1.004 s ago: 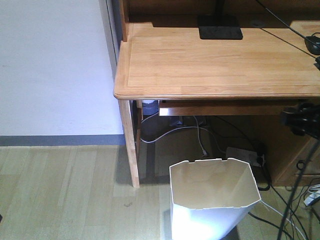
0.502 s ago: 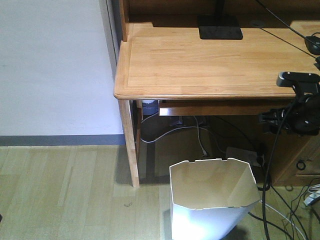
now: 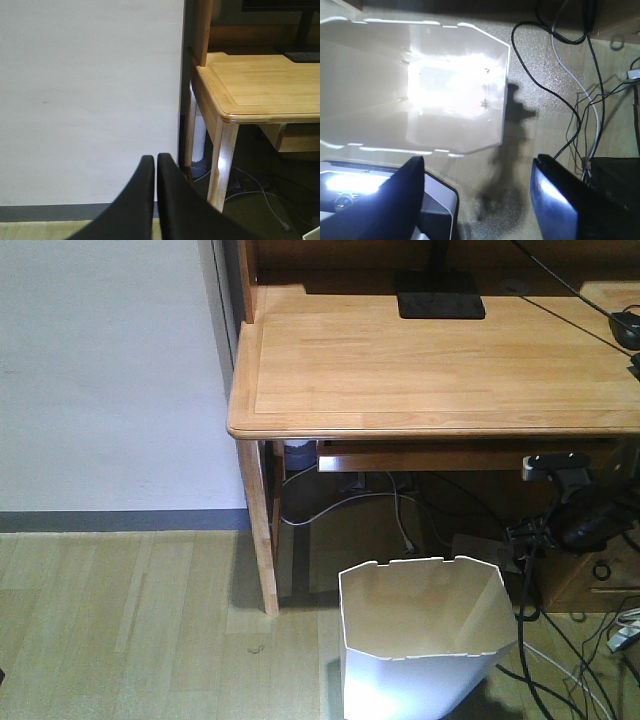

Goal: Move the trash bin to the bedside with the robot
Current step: 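Lower the right gripper down to the rim of the white trash bin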

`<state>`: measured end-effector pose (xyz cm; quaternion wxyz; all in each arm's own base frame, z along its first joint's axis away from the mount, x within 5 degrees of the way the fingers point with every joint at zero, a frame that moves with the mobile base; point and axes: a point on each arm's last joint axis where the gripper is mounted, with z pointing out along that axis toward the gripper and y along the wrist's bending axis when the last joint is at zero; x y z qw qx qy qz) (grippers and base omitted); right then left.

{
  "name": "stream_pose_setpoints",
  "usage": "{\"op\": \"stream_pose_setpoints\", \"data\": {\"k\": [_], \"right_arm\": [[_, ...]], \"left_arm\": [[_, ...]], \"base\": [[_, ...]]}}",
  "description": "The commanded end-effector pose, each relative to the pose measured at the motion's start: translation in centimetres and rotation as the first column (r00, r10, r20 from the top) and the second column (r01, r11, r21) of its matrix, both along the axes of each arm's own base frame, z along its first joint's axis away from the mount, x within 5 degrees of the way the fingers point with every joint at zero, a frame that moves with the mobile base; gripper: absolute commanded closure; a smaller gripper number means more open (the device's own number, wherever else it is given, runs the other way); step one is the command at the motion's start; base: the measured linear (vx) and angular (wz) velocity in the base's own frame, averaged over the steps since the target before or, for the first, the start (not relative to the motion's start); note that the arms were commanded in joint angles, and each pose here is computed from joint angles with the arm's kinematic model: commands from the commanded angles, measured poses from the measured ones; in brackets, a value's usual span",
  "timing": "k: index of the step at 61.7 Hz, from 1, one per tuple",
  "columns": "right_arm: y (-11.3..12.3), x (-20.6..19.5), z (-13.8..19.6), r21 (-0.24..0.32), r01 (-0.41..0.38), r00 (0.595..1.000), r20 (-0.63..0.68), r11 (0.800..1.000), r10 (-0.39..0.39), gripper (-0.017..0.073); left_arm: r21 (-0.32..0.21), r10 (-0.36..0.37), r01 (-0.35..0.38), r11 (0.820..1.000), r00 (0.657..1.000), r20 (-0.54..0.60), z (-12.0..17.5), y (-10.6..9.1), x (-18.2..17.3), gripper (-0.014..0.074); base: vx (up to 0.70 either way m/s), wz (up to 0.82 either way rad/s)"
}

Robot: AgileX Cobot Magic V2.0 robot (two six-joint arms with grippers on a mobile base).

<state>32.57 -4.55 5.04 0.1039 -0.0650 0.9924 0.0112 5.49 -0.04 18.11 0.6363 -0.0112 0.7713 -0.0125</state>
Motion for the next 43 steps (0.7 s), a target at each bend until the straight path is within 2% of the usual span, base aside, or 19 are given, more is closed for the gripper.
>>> {"op": "stream_pose_setpoints", "data": {"k": [1, 11, 25, 43], "right_arm": [[-0.6, 1.9, -0.9, -0.025, -0.007, 0.998, 0.056, 1.000, 0.008, 0.0099], [-0.8, 3.3, -5.3, -0.003, -0.005, 1.000, -0.026, 1.000, 0.005, 0.0089], [-1.2, 5.2, -10.7, 0.007, 0.001, 0.997, -0.071, 1.000, -0.001, 0.0029], [-2.9, 6.6, -16.0, 0.044, 0.041, 0.987, -0.156, 0.998, -0.033, 0.0006]], "left_arm": [[-0.008, 0.000, 0.001, 1.000, 0.998, 0.065, 0.1, 0.0, 0.1, 0.0600], [-0.008, 0.000, 0.001, 1.000, 0.998, 0.065, 0.1, 0.0, 0.1, 0.0600], [-0.008, 0.000, 0.001, 1.000, 0.998, 0.065, 0.1, 0.0, 0.1, 0.0600], [-0.008, 0.000, 0.001, 1.000, 0.998, 0.065, 0.1, 0.0, 0.1, 0.0600]], "base": [[0.00, 0.00], [0.00, 0.00], [0.00, 0.00], [0.00, 0.00]]}}
